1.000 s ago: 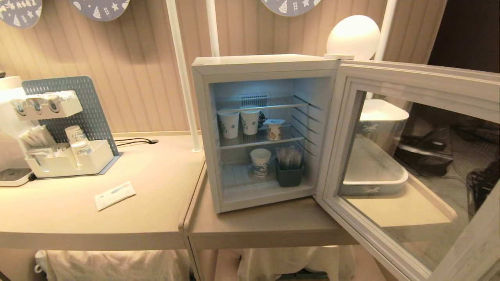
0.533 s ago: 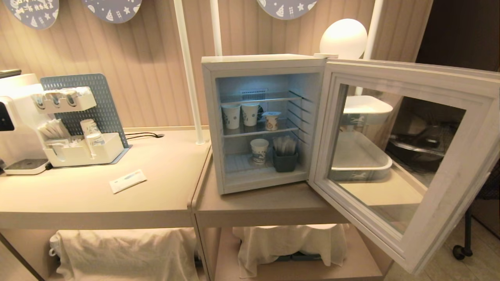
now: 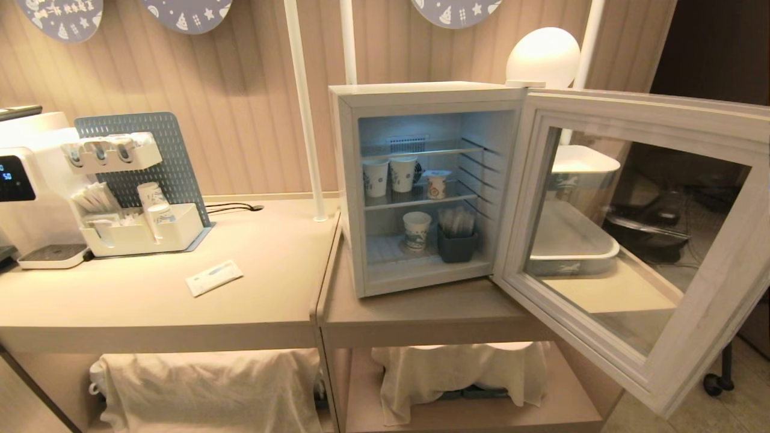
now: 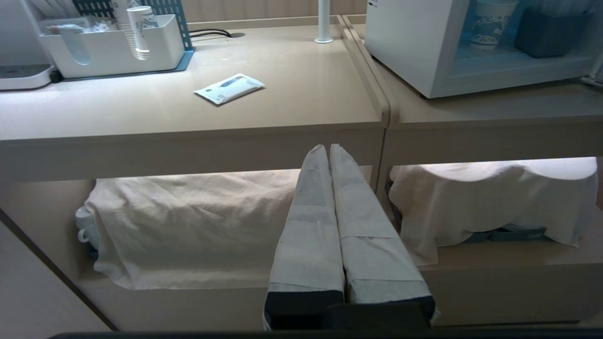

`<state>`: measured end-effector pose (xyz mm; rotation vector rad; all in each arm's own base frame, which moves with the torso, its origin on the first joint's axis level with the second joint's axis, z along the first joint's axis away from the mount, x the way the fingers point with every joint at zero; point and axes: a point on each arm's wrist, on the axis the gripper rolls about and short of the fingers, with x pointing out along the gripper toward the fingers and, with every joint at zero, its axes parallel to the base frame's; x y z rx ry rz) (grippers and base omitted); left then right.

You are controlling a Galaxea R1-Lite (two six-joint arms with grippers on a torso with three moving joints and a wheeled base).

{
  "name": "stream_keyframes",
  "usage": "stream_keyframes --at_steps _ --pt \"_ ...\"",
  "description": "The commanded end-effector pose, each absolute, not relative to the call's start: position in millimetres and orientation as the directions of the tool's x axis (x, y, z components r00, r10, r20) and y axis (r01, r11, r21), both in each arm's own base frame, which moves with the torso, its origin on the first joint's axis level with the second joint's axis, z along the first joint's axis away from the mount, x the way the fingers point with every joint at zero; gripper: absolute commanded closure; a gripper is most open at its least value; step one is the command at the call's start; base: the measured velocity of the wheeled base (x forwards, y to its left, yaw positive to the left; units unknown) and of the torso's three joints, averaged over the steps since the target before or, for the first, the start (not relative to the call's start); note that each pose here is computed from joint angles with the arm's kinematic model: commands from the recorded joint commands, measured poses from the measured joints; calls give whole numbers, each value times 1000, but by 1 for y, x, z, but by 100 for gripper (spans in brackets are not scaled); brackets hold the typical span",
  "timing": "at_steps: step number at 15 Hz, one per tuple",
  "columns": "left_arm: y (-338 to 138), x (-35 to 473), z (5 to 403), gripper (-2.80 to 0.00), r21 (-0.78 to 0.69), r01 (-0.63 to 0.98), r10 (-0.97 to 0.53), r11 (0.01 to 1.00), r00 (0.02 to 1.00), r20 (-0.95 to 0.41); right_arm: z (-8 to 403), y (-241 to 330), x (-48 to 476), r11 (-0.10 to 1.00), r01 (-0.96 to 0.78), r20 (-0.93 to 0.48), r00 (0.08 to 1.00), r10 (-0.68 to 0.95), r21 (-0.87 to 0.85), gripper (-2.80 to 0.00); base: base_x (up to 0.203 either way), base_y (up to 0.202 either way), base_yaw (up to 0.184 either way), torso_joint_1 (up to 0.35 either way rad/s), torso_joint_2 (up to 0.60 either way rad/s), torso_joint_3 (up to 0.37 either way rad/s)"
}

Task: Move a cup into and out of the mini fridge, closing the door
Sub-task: Take the yoghurt out of the freezer

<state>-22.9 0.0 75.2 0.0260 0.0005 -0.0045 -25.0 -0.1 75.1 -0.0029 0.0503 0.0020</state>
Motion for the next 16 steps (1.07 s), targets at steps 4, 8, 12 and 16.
stream_keyframes --at_steps 4,8,12,16 --pt "0 -23 75 0 26 5 -5 1000 1000 -2 75 0 -25 1000 -3 -52 999 3 -3 0 0 189 0 1 3 1" --pt "0 -23 75 0 26 5 -5 1000 1000 -3 75 0 -25 1000 -3 -52 999 3 -3 0 0 187 1 3 4 3" --pt "0 -23 75 0 32 5 -5 999 1000 0 75 0 -25 1000 -3 -52 999 3 -3 0 1 126 0 1 2 2" --pt "0 -23 75 0 31 5 -5 1000 1000 -1 75 0 -25 1000 -3 -53 999 3 -3 0 69 1 2 0 -3 4"
